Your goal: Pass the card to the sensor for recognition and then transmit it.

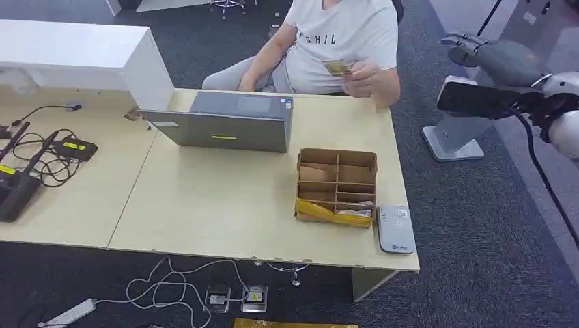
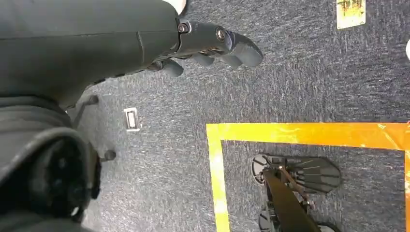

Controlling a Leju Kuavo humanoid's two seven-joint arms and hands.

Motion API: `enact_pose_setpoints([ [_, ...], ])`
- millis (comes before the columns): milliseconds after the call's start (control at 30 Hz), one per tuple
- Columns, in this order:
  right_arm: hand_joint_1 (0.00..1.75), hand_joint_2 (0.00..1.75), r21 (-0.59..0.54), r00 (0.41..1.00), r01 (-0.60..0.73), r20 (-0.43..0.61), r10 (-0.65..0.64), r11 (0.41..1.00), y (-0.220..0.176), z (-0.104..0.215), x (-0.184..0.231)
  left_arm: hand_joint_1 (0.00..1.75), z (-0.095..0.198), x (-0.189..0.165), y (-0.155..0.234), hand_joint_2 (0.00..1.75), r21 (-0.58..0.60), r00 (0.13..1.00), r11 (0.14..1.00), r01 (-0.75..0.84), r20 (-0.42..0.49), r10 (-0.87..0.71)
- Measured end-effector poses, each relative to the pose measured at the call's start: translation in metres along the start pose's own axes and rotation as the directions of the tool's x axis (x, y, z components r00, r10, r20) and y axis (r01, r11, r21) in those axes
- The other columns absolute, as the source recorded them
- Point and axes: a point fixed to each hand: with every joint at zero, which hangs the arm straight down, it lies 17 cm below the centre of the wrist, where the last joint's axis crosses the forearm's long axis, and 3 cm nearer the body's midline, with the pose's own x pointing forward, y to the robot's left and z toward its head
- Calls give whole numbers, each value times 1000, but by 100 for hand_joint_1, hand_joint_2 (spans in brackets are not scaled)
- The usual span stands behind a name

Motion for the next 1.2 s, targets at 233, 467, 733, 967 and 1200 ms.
enact_pose_setpoints([
  [233,0,175,-64,997,-64,-49,61,996,29,5,-9,0,0,1,1,0,-5,1000,1000,13,9,-13],
  [467,0,175,-265,968,-241,-131,213,934,-5,14,-30,0,0,-2,3,0,-2,999,999,33,1,-33],
  [733,0,175,-260,977,-168,-173,125,951,8,17,-43,0,0,-4,2,0,-10,998,998,55,-1,-55],
  [967,0,175,-231,977,-117,-199,70,966,30,22,-51,0,0,-4,2,0,-14,998,998,68,1,-68],
  [1200,0,175,-148,974,-57,-223,22,987,58,27,-58,0,1,-6,1,0,-18,997,997,78,-1,-78],
])
